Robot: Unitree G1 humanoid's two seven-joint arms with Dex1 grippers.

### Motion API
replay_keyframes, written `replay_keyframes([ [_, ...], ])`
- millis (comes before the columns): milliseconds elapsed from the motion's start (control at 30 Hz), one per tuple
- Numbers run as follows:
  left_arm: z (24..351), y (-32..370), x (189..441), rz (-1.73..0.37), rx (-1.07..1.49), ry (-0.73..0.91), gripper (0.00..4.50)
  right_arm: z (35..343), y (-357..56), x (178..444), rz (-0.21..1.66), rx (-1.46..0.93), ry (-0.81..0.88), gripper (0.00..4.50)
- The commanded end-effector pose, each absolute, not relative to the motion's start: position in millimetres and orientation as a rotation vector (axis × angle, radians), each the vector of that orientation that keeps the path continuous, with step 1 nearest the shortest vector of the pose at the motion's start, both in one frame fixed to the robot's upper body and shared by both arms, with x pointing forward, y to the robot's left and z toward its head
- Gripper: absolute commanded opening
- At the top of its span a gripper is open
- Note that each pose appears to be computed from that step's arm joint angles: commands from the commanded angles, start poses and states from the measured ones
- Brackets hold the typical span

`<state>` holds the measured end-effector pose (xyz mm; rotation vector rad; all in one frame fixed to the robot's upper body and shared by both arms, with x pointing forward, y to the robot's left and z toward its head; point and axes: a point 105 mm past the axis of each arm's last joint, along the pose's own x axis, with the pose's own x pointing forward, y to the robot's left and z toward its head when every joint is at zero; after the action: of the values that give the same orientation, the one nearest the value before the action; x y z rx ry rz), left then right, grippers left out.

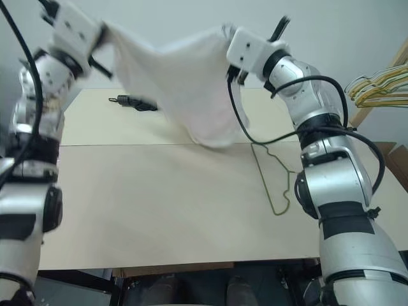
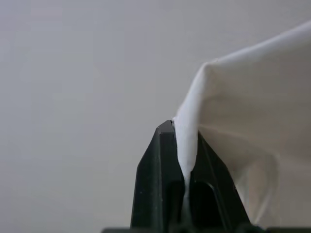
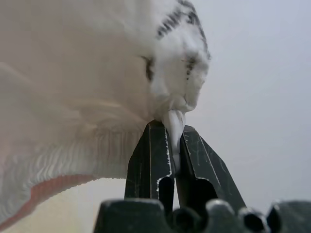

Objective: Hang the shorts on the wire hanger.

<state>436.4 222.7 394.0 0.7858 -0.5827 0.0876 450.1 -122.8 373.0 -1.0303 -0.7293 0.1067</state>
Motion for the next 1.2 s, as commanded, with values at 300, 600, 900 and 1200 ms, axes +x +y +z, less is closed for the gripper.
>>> replay_keyframes([
  [300, 384.5, 197.7, 387.3, -0.285, 0.902, -0.886, 0.04, 319.0, -145.6, 435.8, 0.205, -1.151, -0.807, 0.00],
  [600, 237.3, 172.9, 308.5, -0.961, 0.812, -0.450, 0.04, 175.1, -152.9, 387.3, 0.854, -1.308, -0.561, 0.00],
  [900, 128.0, 193.1, 219.4, -1.422, 0.896, 0.168, 0.04, 105.4, -175.5, 352.3, 1.089, -1.384, -0.352, 0.00],
  [1200, 109.3, 192.4, 177.6, -1.621, 0.831, 0.325, 0.04, 88.5, -175.3, 332.0, 1.164, -1.293, -0.277, 0.00],
])
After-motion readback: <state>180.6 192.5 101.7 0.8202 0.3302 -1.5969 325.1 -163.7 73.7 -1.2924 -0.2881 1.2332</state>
